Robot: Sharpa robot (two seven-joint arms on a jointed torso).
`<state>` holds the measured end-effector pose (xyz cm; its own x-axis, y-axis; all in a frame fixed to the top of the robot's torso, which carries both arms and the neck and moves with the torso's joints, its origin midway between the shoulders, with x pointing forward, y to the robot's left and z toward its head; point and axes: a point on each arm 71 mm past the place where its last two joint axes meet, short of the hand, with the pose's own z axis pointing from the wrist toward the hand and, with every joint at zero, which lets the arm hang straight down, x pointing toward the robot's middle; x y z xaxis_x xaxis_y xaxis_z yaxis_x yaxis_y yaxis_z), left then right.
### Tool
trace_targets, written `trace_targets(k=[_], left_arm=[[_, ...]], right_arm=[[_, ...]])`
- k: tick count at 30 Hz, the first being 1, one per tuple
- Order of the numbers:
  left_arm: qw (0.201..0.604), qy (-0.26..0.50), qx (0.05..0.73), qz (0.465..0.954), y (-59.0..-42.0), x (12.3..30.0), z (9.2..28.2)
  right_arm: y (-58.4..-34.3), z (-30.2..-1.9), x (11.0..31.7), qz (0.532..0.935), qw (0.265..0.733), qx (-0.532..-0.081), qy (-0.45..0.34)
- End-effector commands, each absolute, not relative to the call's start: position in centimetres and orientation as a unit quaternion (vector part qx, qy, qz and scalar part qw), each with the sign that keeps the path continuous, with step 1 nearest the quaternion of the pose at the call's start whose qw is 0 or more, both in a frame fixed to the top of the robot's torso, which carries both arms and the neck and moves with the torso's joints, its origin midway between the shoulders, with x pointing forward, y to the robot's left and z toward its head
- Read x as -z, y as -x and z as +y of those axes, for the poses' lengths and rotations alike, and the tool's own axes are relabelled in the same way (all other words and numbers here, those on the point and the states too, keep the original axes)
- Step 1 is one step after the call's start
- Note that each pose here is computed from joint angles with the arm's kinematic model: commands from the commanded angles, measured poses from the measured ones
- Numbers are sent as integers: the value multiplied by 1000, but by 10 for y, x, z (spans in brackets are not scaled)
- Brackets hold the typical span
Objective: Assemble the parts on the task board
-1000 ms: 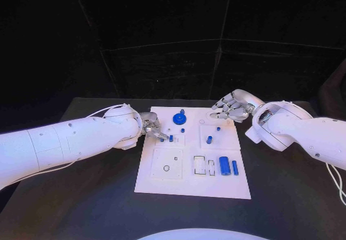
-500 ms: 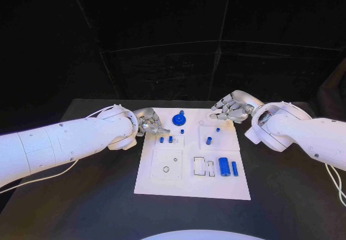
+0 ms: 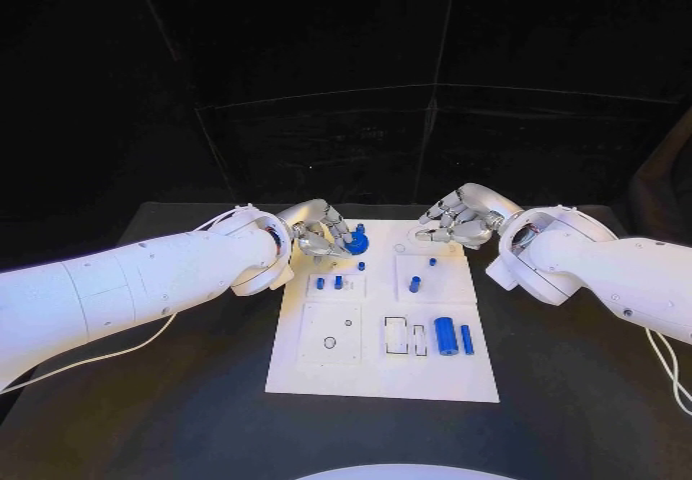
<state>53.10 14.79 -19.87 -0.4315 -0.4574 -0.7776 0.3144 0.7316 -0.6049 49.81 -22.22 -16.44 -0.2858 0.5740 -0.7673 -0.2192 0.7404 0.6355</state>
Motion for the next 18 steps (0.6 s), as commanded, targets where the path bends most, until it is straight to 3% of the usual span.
trace_targets(k=[1, 10, 18], left_arm=[[557, -61, 378, 737, -530, 194, 132], [550, -143, 342, 748, -534, 205, 104], [544, -161, 309, 764, -540, 214, 95]], right_arm=[[-498, -220, 163, 724, 586, -344, -119], [-498, -216, 163, 724, 584, -347, -118], [-499, -214, 163, 724, 584, -349, -117]])
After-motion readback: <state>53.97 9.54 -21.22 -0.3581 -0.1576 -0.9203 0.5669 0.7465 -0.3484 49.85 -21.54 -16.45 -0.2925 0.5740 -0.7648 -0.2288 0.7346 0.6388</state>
